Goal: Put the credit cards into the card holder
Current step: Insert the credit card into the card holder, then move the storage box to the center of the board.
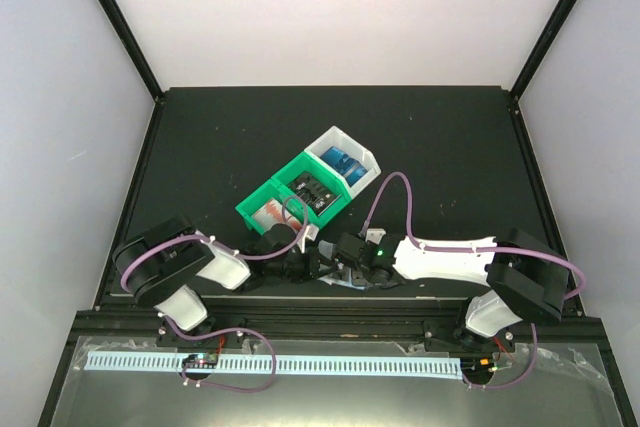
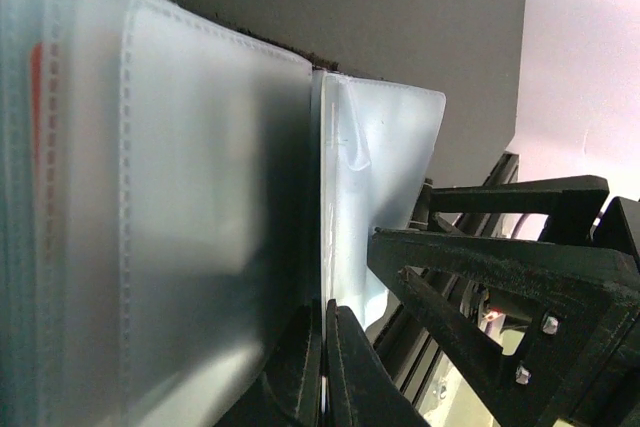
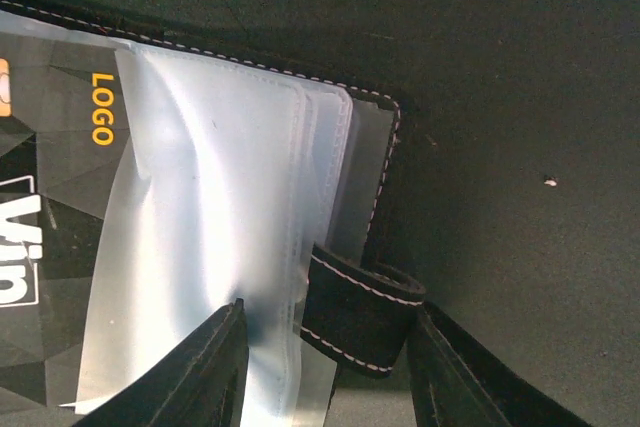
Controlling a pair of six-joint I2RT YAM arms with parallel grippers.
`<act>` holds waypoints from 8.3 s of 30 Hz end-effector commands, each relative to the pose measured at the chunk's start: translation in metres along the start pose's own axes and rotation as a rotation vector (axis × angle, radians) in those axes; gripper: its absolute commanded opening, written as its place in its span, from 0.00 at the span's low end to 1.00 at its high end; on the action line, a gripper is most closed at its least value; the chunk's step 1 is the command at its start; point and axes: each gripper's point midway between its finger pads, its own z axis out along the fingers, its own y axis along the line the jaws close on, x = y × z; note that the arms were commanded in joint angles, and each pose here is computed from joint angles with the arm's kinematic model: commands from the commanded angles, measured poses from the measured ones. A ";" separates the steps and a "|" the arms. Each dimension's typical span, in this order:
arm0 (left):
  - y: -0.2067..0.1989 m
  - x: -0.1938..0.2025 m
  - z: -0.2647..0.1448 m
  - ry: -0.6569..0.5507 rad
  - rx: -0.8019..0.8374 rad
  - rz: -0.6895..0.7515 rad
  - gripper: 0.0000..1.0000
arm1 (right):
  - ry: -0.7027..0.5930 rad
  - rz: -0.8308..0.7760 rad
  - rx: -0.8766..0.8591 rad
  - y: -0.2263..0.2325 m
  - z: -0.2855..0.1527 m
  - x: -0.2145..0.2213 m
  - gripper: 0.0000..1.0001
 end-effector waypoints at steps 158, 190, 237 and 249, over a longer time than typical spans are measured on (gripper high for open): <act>-0.013 -0.012 0.024 0.096 -0.450 0.482 0.59 | -0.103 0.136 -0.222 -0.002 0.003 -0.021 0.63; -0.051 -0.014 0.017 0.090 -0.284 0.599 0.44 | -0.185 0.160 -0.379 0.008 -0.017 -0.042 0.64; -0.005 -0.155 -0.042 -0.123 -0.740 0.538 0.46 | -0.073 -0.002 -0.310 -0.019 -0.023 -0.011 0.65; -0.033 -0.082 -0.062 -0.103 -0.497 0.460 0.46 | 0.028 -0.113 -0.291 -0.018 -0.014 0.008 0.50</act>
